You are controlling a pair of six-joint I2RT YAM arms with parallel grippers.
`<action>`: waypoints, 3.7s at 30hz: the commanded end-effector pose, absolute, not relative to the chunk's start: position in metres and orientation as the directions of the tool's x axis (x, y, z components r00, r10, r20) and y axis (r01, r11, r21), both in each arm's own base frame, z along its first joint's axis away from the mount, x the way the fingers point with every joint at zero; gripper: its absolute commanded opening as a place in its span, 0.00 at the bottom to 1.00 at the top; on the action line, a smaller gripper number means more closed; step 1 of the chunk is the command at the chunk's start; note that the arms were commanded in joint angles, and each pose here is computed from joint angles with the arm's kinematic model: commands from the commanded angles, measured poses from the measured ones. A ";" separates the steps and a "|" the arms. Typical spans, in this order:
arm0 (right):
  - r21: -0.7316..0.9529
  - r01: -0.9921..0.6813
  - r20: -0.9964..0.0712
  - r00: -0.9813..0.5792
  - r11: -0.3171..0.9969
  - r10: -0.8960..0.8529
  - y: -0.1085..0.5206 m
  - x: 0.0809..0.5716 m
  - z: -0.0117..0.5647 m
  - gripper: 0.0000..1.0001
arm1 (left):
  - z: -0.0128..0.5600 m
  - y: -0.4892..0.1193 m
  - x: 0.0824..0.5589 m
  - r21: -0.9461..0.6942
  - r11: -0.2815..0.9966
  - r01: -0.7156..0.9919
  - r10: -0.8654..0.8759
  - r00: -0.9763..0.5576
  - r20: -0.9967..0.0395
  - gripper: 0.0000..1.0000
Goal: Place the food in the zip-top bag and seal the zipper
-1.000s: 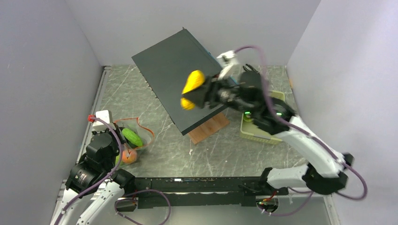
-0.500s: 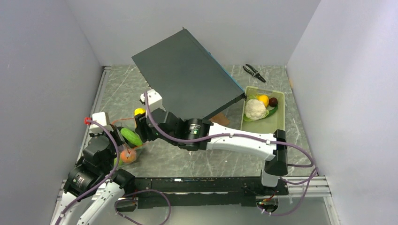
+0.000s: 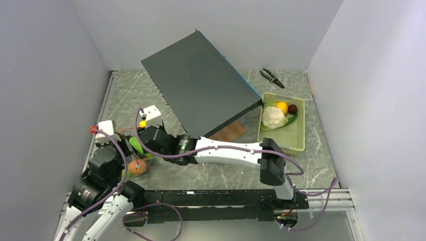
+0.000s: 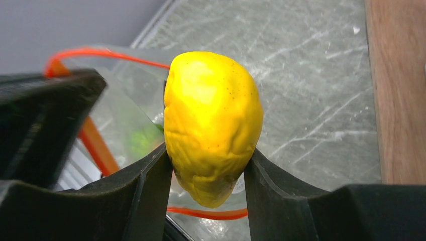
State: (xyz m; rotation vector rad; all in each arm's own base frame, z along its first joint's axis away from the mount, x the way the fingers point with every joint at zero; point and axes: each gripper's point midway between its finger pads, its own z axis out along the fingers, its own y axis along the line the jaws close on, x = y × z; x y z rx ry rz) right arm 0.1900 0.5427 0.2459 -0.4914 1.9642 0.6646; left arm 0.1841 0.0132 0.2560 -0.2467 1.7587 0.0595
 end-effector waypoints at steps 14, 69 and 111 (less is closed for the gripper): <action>0.267 -0.612 -0.869 -0.487 0.744 -0.088 0.559 0.182 0.230 0.68 | 0.268 0.017 0.185 -0.141 0.966 -0.217 -0.170 -0.121 -0.978 0.00; 0.394 -0.843 -0.907 -0.420 0.366 0.009 0.366 0.074 0.209 0.74 | 0.287 -0.074 0.165 -0.910 0.343 -0.235 -0.924 -0.257 -0.282 0.00; 0.423 -0.437 -0.850 -0.494 0.793 0.182 0.466 0.057 0.182 0.67 | 0.250 -0.086 0.157 -0.934 0.228 -0.275 -0.945 -0.295 -0.143 0.00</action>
